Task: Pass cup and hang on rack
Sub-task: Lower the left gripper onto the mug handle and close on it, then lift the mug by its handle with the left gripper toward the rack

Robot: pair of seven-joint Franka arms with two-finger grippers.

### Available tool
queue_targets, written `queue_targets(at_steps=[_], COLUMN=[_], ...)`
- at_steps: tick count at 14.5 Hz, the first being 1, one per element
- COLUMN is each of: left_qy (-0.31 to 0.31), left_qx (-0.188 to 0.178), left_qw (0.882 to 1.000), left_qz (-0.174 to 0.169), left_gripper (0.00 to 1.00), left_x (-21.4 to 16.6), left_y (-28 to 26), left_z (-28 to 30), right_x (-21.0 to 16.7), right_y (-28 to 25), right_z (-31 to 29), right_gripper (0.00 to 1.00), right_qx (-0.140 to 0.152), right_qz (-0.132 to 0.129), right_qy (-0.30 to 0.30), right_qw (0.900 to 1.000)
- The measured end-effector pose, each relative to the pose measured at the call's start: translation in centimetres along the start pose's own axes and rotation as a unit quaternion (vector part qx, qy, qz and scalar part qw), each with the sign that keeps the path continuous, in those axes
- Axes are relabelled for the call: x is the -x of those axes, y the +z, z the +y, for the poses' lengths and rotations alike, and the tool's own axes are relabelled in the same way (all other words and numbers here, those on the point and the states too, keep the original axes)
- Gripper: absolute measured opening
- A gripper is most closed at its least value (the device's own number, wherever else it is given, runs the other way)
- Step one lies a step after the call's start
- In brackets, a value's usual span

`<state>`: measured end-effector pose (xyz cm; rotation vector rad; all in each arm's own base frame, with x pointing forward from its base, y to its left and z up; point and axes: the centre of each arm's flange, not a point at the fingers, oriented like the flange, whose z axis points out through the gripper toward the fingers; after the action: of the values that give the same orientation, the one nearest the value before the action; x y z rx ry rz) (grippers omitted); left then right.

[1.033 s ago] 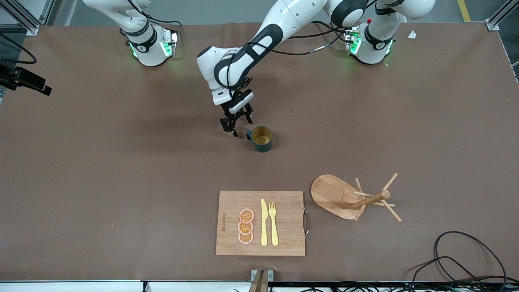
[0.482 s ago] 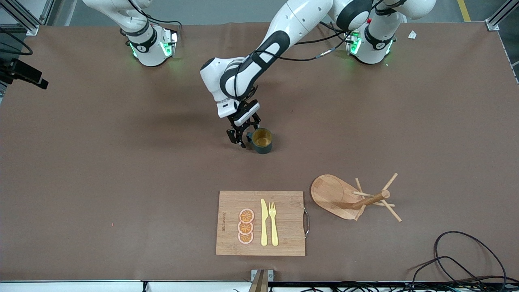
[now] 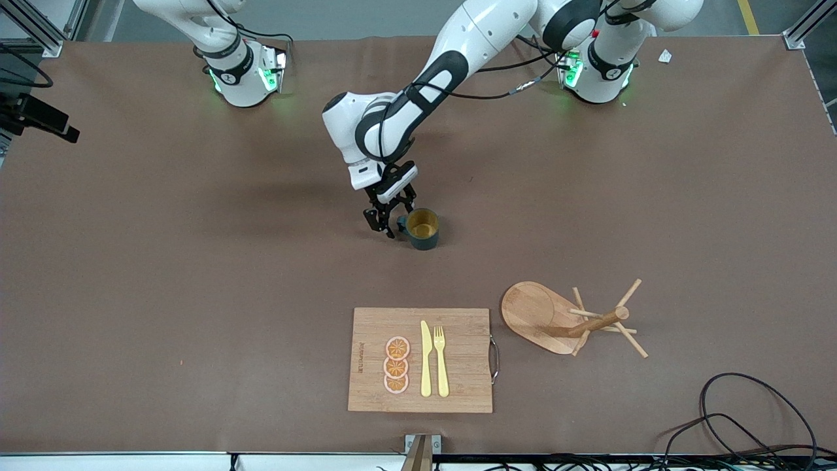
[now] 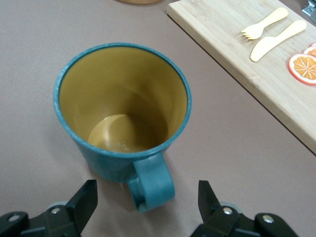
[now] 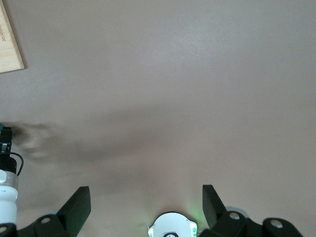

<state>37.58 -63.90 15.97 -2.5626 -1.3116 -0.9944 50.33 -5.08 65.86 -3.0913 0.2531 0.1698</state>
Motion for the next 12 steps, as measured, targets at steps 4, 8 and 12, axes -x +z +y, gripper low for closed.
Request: queue_targets(at_steps=[4,8,12], left_qy=[-0.003,-0.012,-0.013], left_qx=[-0.008,-0.011,-0.028], left_qw=[1.000,1.000,0.999], left_qz=[0.003,0.004,-0.017], left_gripper=[0.83,0.44,0.22], left_x=[-0.2,0.0,-0.6], left_y=[1.3,1.7,1.5], left_z=[-0.1,-0.3,0.2], right_x=[0.2,0.3,0.3], right_y=[-0.2,-0.2,-0.3], right_z=[0.1,0.1,0.0], right_gripper=[1.00,1.00,1.00], right_qx=[0.000,0.000,0.000], right_qz=[0.000,-0.001,0.000], right_qy=[-0.018,-0.019,-0.025], right_qw=[1.000,1.000,1.000])
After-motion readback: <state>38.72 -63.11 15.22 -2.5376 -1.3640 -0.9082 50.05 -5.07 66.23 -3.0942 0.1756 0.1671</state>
